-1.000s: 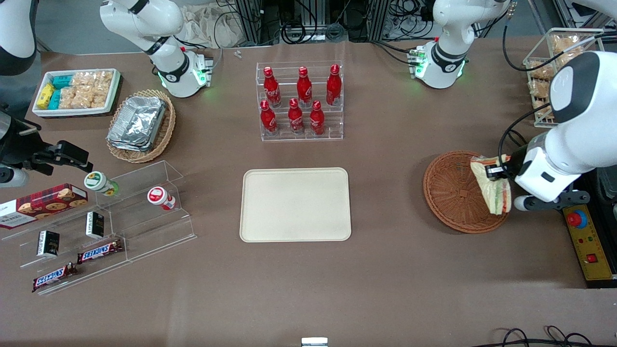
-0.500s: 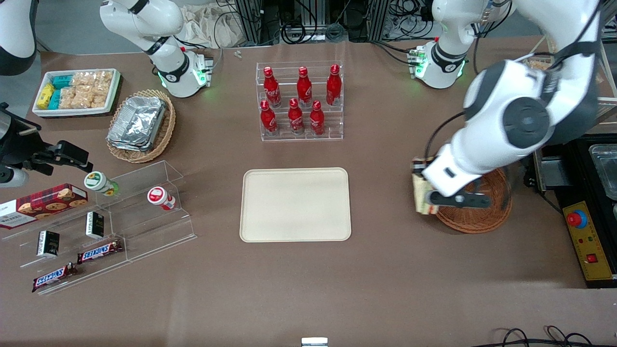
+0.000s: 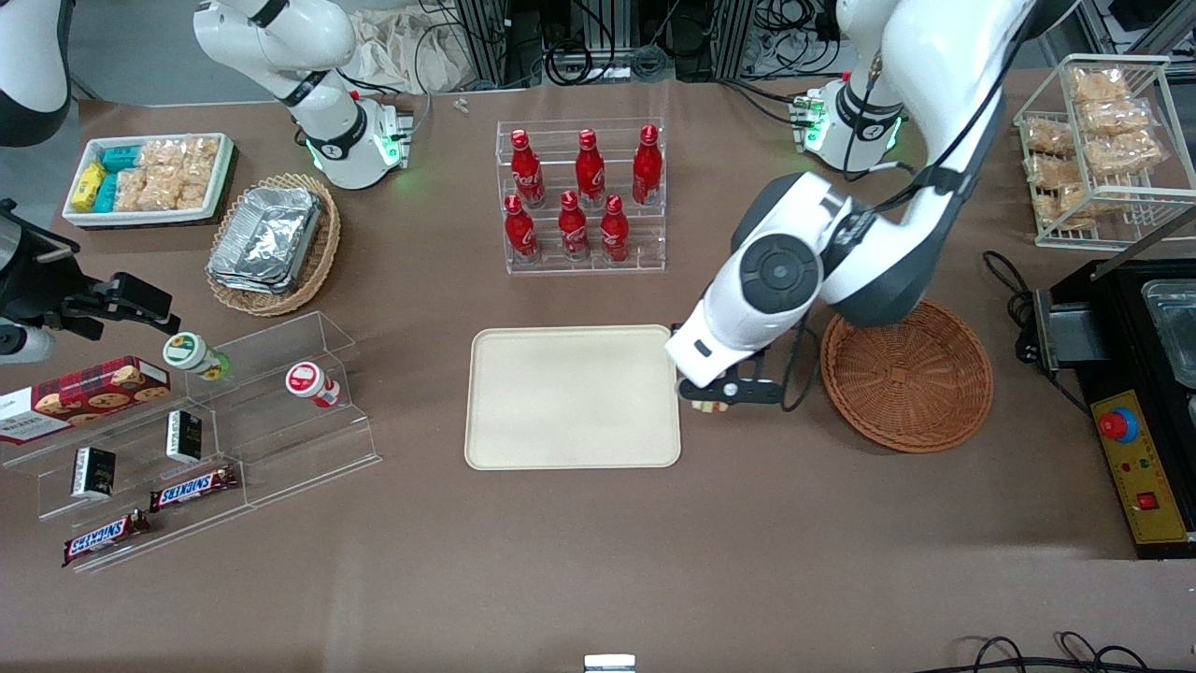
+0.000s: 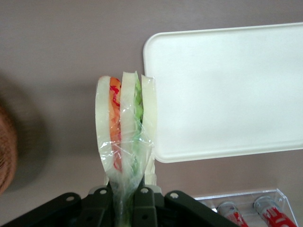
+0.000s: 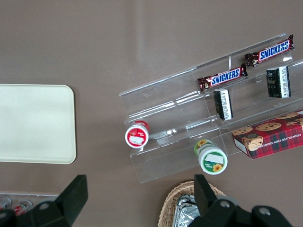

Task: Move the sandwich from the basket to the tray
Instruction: 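Lower the sandwich onto the cream tray and open the left gripper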

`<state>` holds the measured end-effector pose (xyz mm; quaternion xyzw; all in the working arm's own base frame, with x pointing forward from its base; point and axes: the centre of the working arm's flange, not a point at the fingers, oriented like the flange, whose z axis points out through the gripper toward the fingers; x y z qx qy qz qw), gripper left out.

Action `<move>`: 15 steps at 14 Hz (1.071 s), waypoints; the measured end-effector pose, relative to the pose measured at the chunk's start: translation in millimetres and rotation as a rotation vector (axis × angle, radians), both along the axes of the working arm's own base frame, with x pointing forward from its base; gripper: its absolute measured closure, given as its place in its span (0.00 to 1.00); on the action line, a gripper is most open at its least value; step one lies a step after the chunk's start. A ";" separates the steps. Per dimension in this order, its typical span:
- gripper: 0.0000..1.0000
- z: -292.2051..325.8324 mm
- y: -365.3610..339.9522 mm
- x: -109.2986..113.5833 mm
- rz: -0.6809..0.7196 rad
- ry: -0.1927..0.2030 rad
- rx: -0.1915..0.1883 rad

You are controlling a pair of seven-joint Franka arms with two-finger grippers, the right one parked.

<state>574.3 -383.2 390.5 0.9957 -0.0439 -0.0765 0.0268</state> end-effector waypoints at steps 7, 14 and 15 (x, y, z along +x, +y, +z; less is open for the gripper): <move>0.85 -110.3 -52.1 2.1 -0.047 -0.035 -0.036; 0.70 -148.1 -55.7 8.1 -0.057 -0.057 -0.046; 0.60 -146.0 -55.8 9.6 -0.055 -0.061 -0.048</move>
